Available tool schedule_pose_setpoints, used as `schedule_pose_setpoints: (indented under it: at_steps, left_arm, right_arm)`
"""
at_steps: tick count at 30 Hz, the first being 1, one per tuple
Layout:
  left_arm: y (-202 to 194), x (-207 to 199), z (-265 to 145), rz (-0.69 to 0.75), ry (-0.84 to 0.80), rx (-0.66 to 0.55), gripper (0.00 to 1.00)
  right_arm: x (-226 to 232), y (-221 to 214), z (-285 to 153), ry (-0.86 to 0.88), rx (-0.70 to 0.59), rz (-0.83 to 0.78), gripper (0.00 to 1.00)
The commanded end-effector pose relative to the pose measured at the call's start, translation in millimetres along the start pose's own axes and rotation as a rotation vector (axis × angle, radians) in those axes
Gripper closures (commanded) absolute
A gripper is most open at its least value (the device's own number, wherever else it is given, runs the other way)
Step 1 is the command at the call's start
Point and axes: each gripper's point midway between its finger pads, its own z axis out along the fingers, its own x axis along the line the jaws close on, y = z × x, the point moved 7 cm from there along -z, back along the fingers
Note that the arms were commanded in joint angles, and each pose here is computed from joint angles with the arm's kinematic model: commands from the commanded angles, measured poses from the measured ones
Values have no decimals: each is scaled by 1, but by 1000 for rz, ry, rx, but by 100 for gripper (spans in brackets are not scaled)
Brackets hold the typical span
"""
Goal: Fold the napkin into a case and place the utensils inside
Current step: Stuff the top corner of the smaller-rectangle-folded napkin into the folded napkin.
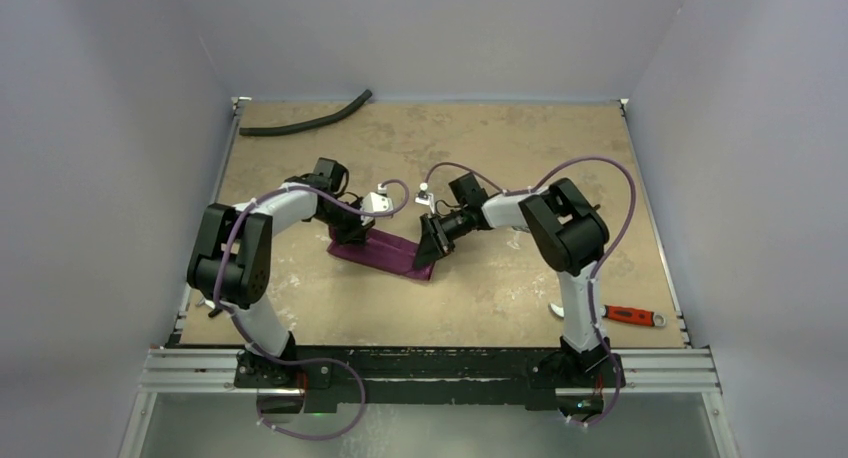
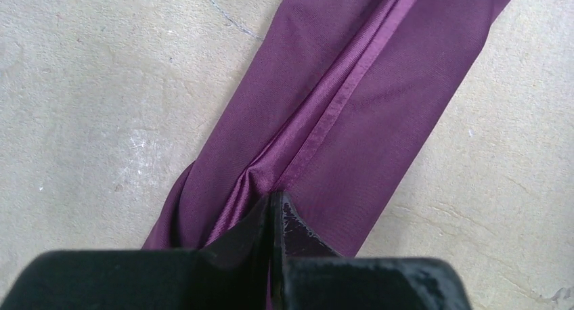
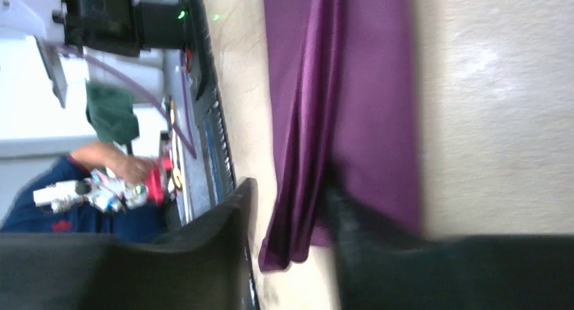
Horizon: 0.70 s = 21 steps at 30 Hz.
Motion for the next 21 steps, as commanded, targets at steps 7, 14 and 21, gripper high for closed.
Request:
schedule_pose_setpoints:
  at_steps: [7, 14, 21]
  left_arm:
    - [-12, 3, 4, -68, -13, 12, 100]
    - [-10, 2, 4, -102, -5, -10, 100]
    - [-13, 0, 5, -115, -5, -3, 100]
  right_arm:
    - [59, 48, -43, -318, -191, -214, 1]
    - [66, 55, -3, -335, -216, -238, 7]
    - [85, 55, 14, -268, -300, -261, 57]
